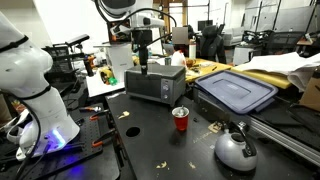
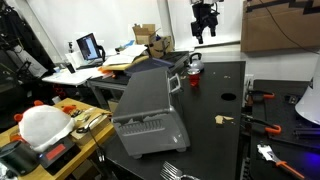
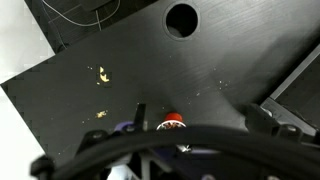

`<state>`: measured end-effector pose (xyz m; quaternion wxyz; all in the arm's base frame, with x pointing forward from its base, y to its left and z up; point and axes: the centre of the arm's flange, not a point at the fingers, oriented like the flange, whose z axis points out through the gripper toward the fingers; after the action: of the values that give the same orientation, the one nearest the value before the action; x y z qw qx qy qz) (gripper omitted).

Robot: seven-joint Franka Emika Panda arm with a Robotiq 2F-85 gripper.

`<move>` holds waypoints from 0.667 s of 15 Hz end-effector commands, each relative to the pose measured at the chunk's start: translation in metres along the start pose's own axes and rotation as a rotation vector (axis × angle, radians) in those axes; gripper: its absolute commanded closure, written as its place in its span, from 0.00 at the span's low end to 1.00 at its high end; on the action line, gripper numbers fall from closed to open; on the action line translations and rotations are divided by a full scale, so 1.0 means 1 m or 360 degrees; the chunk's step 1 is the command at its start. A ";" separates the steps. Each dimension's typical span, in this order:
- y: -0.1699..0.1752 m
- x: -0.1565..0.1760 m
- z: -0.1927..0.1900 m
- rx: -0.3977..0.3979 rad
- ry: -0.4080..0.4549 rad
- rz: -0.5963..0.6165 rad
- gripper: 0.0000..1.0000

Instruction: Put the piece of candy inside the red cup

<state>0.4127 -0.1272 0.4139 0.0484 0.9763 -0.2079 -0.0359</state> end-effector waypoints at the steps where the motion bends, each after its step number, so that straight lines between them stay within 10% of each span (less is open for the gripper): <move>1: -0.002 -0.018 -0.018 -0.0038 -0.0073 -0.0034 0.00; 10: -0.006 -0.041 -0.052 0.0006 -0.0244 -0.0268 0.00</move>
<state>0.3892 -0.1049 0.4461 0.0455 0.9807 -0.1630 -0.0983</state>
